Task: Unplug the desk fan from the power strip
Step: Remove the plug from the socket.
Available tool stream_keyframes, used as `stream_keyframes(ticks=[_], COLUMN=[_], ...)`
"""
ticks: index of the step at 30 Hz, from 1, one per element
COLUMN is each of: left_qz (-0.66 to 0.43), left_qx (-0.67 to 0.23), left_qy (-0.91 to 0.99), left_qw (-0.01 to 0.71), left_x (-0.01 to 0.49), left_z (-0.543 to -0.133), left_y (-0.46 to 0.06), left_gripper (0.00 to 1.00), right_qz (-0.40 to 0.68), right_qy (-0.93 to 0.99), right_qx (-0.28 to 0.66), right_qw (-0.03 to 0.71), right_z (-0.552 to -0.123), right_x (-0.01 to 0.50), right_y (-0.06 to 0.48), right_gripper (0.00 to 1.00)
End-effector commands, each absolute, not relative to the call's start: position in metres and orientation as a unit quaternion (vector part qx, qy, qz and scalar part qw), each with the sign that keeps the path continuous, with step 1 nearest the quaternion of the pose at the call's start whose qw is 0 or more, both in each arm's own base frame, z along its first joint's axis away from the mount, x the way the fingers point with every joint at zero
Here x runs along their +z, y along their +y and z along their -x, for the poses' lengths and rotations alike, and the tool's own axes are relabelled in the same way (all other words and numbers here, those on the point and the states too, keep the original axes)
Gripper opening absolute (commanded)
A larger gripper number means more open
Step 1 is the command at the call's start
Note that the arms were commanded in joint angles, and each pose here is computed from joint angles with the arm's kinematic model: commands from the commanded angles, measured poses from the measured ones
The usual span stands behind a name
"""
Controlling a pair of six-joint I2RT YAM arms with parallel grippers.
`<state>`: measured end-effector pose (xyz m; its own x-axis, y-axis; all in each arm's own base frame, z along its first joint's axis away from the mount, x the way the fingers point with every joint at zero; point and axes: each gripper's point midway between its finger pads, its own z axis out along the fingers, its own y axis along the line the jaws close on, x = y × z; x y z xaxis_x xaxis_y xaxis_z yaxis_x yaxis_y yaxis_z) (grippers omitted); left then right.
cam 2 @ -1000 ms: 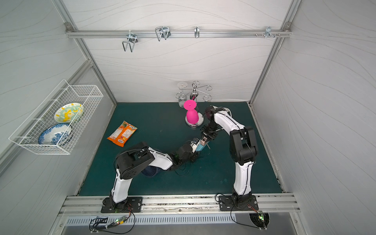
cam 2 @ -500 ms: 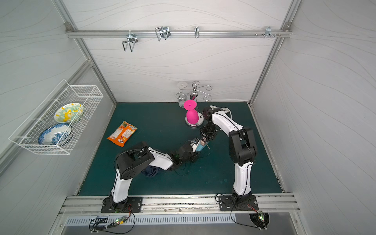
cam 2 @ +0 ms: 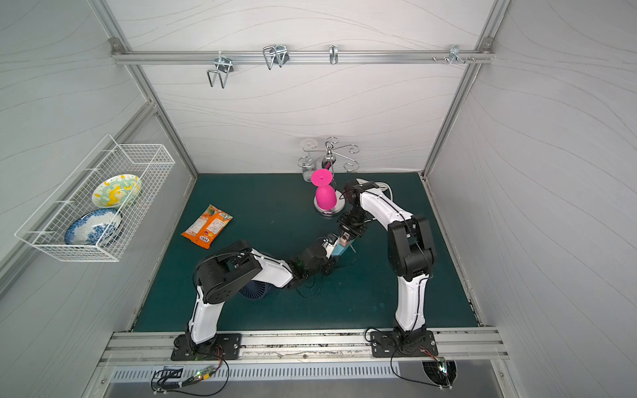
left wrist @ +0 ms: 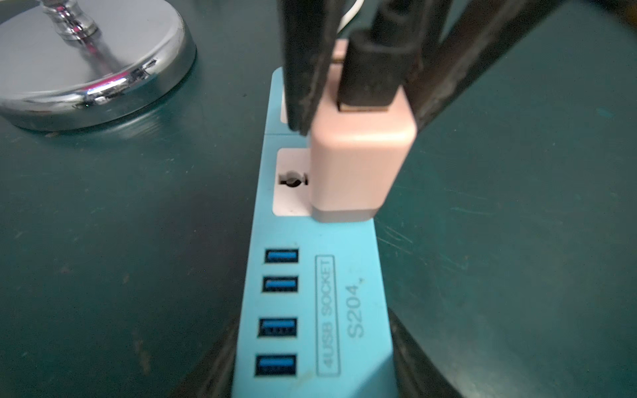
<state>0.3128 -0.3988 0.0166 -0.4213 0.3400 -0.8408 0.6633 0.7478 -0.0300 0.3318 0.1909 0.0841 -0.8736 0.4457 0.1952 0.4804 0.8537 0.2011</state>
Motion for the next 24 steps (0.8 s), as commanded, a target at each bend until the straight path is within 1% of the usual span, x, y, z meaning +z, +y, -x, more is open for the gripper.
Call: stream_keyframes(ticks=[1, 14, 24], left_qz=[-0.323, -0.324, -0.305], left_qx=[-0.167, -0.171, -0.169], left_qy=[0.835, 0.835, 0.842], left_qw=[0.413, 0.411, 0.411], left_x=[-0.006, -0.006, -0.006], left_z=[-0.307, -0.305, -0.311], left_y=[-0.395, -0.394, -0.39], left_gripper=[0.37, 0.37, 0.36], right_qz=[0.237, 0.23, 0.227], right_qy=[-0.962, -0.964, -0.966], right_qx=[-0.123, -0.119, -0.117], right_qw=[0.059, 0.055, 0.048], right_z=[-0.331, -0.349, -0.342], right_x=[0.087, 0.09, 0.09], right_y=[0.186, 0.196, 0.193], right_gripper=[0.09, 0.09, 0.08])
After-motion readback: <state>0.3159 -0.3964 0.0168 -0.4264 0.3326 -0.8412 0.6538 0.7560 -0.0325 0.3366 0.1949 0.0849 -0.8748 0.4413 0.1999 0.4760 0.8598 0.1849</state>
